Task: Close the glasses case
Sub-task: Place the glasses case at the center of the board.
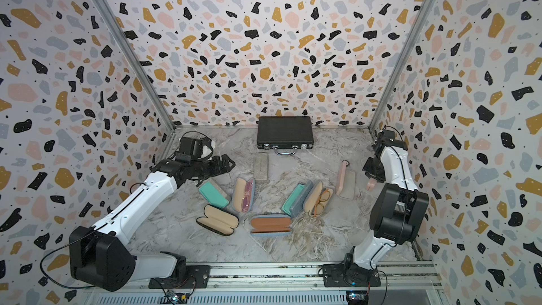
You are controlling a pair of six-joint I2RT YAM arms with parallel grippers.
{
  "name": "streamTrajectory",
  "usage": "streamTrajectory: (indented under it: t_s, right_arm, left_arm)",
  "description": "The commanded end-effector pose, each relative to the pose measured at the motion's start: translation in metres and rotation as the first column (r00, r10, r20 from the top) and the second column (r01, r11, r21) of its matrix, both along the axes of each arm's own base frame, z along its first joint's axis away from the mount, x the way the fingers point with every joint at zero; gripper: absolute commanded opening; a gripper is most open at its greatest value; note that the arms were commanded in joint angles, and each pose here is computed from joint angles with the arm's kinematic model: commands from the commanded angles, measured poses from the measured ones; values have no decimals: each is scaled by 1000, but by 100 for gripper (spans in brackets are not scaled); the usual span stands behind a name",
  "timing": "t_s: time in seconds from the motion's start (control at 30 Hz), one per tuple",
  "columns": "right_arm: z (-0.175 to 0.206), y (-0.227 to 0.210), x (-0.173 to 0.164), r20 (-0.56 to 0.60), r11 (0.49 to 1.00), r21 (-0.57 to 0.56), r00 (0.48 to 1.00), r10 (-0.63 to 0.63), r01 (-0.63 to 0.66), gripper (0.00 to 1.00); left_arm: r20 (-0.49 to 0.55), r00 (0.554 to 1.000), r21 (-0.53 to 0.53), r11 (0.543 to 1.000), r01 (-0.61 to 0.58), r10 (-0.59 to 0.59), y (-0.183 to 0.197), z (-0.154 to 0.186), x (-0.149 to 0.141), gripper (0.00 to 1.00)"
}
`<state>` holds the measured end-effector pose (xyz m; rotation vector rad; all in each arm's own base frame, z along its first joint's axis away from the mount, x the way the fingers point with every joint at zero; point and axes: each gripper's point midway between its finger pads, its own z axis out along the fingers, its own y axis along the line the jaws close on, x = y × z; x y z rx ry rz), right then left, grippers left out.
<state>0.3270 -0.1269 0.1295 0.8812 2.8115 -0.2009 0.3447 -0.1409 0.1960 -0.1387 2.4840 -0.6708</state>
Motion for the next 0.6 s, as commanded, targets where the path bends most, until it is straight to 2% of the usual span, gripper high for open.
streamTrajectory:
  t_s: [0.0, 0.23, 0.57]
  right_arm:
    - [-1, -2, -3, 12, 1000, -20, 1000, -22, 22, 13]
    - [-38, 3, -15, -45, 998, 30, 998, -45, 46, 13]
    - [-60, 10, -27, -93, 997, 59, 995, -48, 53, 18]
  left_arm:
    - [11, 1000, -21, 1000, 6, -6, -3, -1, 6, 92]
    - [3, 1000, -24, 1000, 10, -10, -4, -3, 5, 92]
    - [3, 1000, -29, 1000, 9, -9, -4, -2, 4, 92]
